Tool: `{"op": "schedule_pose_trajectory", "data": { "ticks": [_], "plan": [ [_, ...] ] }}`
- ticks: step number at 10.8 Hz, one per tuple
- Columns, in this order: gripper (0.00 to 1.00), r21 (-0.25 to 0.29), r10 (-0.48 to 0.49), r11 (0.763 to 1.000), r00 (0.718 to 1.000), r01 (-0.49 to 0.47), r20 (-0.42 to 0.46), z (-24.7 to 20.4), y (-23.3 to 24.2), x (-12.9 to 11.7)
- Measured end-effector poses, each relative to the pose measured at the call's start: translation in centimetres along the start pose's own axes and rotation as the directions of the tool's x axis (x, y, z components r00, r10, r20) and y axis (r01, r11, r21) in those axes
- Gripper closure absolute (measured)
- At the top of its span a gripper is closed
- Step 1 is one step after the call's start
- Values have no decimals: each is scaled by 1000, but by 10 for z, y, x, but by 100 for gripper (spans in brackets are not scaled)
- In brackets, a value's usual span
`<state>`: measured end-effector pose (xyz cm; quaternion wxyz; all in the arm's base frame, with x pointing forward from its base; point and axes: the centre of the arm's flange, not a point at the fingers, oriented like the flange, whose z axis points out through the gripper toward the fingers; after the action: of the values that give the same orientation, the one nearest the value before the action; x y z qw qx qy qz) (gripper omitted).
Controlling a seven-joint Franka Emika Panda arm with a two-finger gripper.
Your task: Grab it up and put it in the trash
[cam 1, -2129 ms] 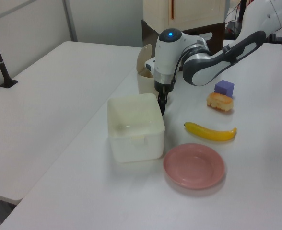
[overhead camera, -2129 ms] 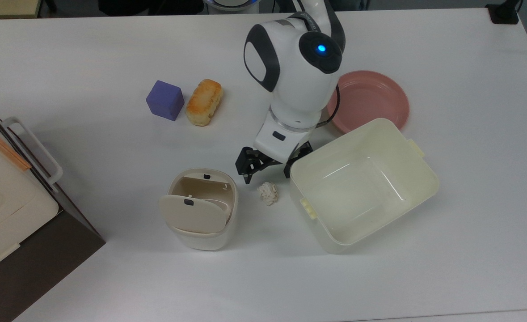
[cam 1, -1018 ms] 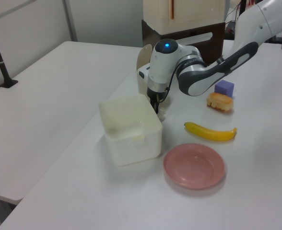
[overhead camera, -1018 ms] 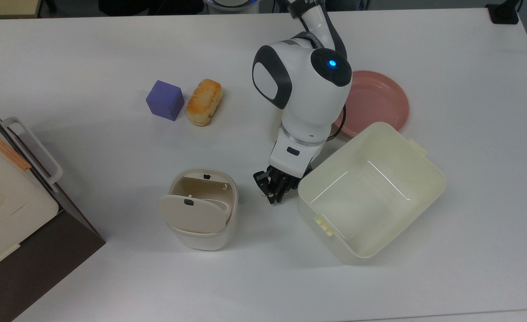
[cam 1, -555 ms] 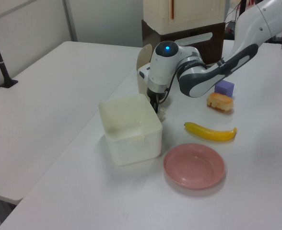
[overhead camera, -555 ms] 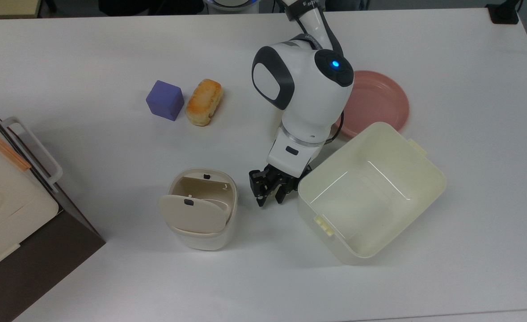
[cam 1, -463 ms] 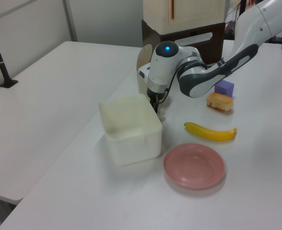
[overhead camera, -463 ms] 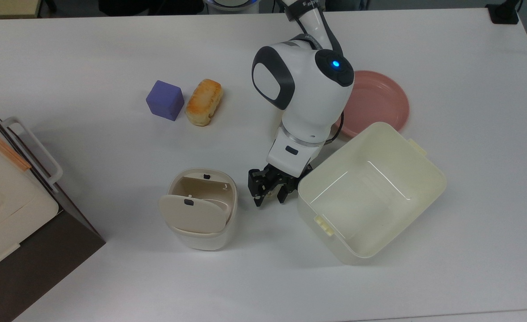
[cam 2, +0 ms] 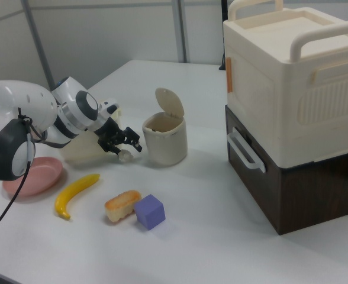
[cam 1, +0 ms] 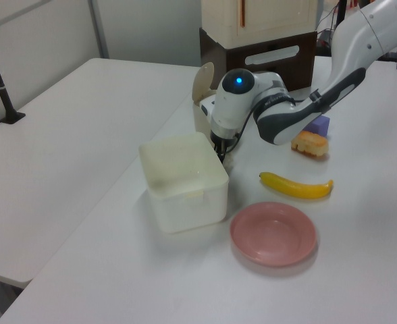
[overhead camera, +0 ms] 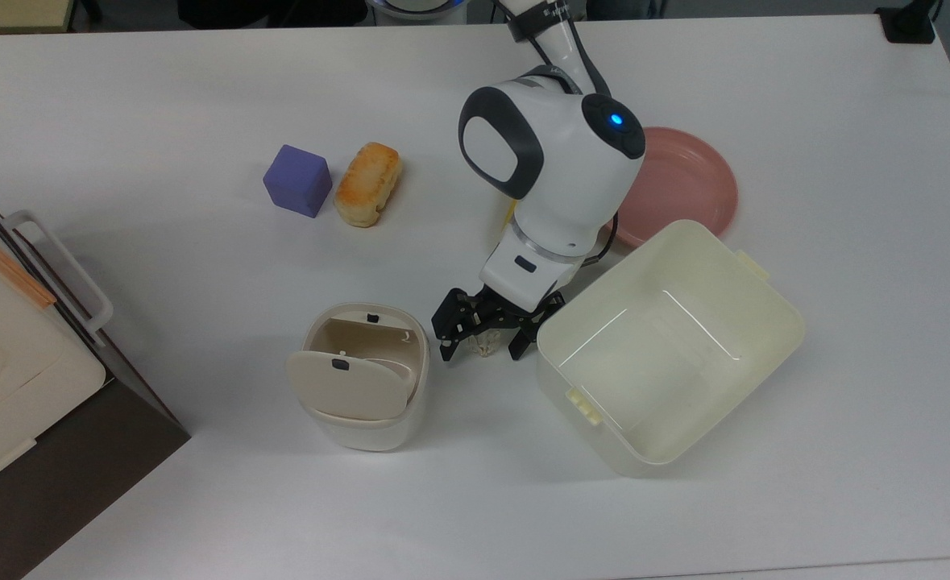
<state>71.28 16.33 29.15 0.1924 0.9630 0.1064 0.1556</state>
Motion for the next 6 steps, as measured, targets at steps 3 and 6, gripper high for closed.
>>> {"op": "schedule_pose_trajectory", "data": {
  "ticks": [3,6],
  "plan": [
    [0,-20,38,999,999,-38,0,-3,-8,-11],
    [16,-28,37,999,999,-37,7,-9,-9,-15]
  ]
}}
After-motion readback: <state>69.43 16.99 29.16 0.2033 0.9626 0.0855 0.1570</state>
